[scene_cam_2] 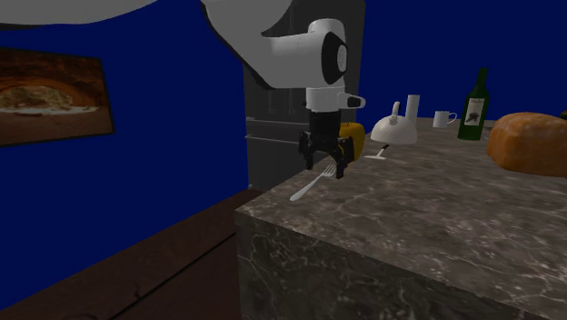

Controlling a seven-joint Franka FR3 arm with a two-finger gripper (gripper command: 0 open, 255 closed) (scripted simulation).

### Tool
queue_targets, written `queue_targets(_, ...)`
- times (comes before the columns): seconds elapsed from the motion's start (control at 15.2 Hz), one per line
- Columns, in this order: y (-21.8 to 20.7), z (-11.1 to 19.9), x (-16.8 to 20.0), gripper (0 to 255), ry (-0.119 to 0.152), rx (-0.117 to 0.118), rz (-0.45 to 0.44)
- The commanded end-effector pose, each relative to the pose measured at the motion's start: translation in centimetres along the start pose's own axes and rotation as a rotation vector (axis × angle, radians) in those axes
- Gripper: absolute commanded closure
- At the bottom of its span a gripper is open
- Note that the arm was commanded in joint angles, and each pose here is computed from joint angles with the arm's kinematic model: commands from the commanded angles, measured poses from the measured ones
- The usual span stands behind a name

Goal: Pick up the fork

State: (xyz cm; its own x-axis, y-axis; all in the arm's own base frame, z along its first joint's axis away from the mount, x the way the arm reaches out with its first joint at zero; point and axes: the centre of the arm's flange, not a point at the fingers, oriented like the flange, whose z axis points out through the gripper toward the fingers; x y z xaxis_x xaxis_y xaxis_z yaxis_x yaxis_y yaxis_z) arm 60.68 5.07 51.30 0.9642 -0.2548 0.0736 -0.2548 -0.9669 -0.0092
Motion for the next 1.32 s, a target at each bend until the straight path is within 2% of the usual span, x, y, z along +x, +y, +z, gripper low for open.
queue_targets(0.0,0.0,0.1,-0.1,255,0.001,0.0,0.0)
queue_targets(0.59,0.0,0.2,0.0,255,0.001,0.0,0.0)
queue_targets(1.25,0.0,-5.1,0.4,255,0.001,0.0,0.0)
